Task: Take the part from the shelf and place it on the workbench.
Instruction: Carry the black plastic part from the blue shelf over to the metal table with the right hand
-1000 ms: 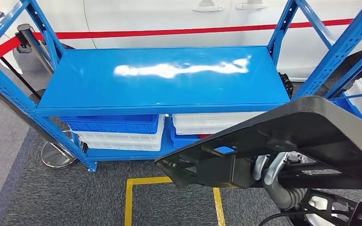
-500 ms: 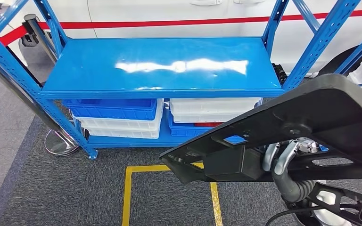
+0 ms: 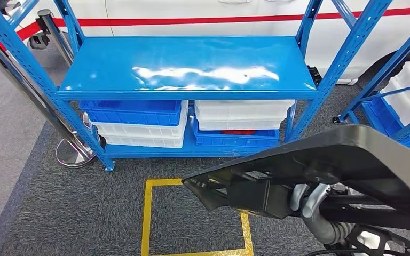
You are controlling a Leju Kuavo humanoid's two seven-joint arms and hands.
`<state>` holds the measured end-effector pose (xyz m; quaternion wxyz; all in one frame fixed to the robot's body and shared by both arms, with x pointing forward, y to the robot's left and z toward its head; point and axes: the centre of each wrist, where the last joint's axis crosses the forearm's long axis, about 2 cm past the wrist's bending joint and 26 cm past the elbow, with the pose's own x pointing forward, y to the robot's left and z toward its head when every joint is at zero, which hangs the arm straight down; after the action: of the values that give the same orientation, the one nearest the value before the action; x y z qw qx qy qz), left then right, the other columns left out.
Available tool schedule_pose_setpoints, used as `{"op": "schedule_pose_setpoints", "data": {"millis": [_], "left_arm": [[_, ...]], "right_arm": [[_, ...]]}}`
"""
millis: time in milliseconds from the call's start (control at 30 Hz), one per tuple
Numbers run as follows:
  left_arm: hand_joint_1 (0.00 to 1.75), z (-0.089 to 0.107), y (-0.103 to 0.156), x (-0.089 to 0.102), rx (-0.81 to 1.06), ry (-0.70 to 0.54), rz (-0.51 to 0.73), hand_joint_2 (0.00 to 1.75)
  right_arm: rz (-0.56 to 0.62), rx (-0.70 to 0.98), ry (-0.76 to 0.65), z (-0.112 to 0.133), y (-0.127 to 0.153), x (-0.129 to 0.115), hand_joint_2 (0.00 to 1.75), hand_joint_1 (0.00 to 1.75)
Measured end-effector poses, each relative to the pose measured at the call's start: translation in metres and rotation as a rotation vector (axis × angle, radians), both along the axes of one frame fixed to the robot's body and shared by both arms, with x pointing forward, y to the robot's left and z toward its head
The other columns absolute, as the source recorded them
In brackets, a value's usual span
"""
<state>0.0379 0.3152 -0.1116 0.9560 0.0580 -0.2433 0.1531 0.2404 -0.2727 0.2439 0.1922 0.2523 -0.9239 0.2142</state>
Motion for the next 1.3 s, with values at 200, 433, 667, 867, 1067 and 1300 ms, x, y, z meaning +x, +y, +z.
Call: {"op": "schedule_pose_setpoints", "data": {"millis": [200,433,667,867,1067,1300], "left_arm": [[0.0,0.0,0.006,0.001,0.007,-0.005,-0.009,1.75],[0.0,0.001,0.013,0.0,0.027,0.004,0.001,1.75],[0.0,0.001,0.016,-0.001,0.058,0.028,0.021,1.75],[0.0,0.001,0.016,-0.002,0.071,0.043,0.041,1.75],[0.0,0.001,0.015,-0.002,0.071,0.046,0.053,1.75],[0.0,0.0,0.014,-0.004,0.089,0.059,0.055,1.75]], "right_arm": [[-0.007,0.011,-0.018,0.003,0.002,-0.005,1.75,1.66],[0.001,-0.009,-0.04,0.0,0.017,-0.021,1.75,1.66],[0.067,-0.023,-0.054,-0.001,0.036,-0.034,1.75,1.66],[0.187,-0.028,-0.021,-0.004,0.036,-0.037,1.75,1.66],[0.191,-0.029,-0.029,-0.001,0.029,-0.034,1.75,1.66],[0.154,-0.021,-0.043,0.0,0.035,-0.039,1.75,1.66]]}}
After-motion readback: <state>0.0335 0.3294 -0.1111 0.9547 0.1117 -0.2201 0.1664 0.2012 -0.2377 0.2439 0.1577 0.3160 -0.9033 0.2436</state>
